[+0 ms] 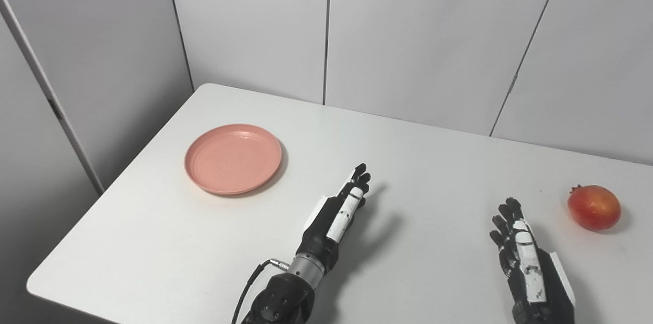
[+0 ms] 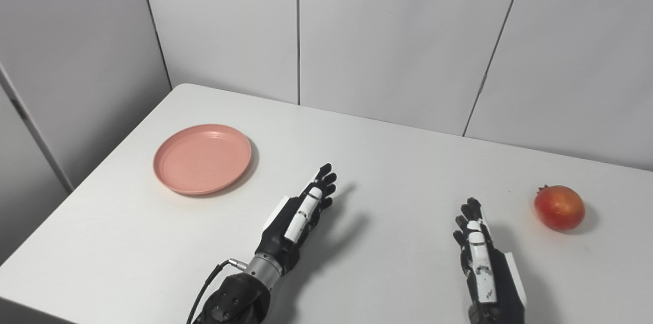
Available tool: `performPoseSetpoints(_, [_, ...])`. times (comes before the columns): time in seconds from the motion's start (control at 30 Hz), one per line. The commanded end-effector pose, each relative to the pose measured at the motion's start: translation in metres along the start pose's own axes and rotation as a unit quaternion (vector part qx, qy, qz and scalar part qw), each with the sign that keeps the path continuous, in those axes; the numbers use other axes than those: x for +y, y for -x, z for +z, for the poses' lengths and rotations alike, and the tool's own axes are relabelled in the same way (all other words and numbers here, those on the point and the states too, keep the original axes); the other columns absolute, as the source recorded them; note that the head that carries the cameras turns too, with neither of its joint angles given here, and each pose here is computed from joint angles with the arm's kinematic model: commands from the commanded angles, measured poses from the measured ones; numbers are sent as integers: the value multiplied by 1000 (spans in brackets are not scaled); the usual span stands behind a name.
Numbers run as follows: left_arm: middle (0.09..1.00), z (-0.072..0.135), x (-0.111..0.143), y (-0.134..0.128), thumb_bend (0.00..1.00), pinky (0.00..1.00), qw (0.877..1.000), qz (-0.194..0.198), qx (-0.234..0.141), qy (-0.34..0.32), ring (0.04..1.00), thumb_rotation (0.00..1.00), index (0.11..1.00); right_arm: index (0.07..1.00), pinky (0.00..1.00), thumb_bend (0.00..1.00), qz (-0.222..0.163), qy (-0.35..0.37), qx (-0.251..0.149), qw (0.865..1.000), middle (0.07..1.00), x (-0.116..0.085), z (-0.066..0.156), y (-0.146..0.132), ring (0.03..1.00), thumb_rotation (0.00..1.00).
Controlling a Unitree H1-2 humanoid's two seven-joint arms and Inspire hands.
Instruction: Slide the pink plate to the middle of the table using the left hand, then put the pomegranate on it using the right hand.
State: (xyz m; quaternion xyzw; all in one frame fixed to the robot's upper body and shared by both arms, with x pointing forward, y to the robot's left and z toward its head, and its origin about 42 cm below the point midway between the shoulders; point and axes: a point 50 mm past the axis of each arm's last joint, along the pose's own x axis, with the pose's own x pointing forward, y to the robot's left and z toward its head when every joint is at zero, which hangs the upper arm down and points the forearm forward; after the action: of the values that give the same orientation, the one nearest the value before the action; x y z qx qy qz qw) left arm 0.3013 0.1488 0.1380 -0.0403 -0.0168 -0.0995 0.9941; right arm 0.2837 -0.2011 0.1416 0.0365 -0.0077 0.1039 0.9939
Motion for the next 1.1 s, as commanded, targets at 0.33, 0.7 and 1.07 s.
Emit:
performPoseSetpoints(0.33, [966,76,27,-27,418,977,997,1,-81,-11,956,1000,957,1000,1000,97,5,2,-33,999,1000,2,13,-10,1000,1000])
performPoseSetpoints(0.7, [968,125,62,-48,446,995,988,24,-146,-54,956,1000,960,1000,1000,99,5,1,-28,1000,1000,0,12,-10,1000,1000])
performPoseSetpoints(1.07, [947,164,114,-62,451,962,977,78,-176,-96,934,1000,937,1000,1000,113,7,3,-22,1000,1000,-2,10,-9,1000,1000])
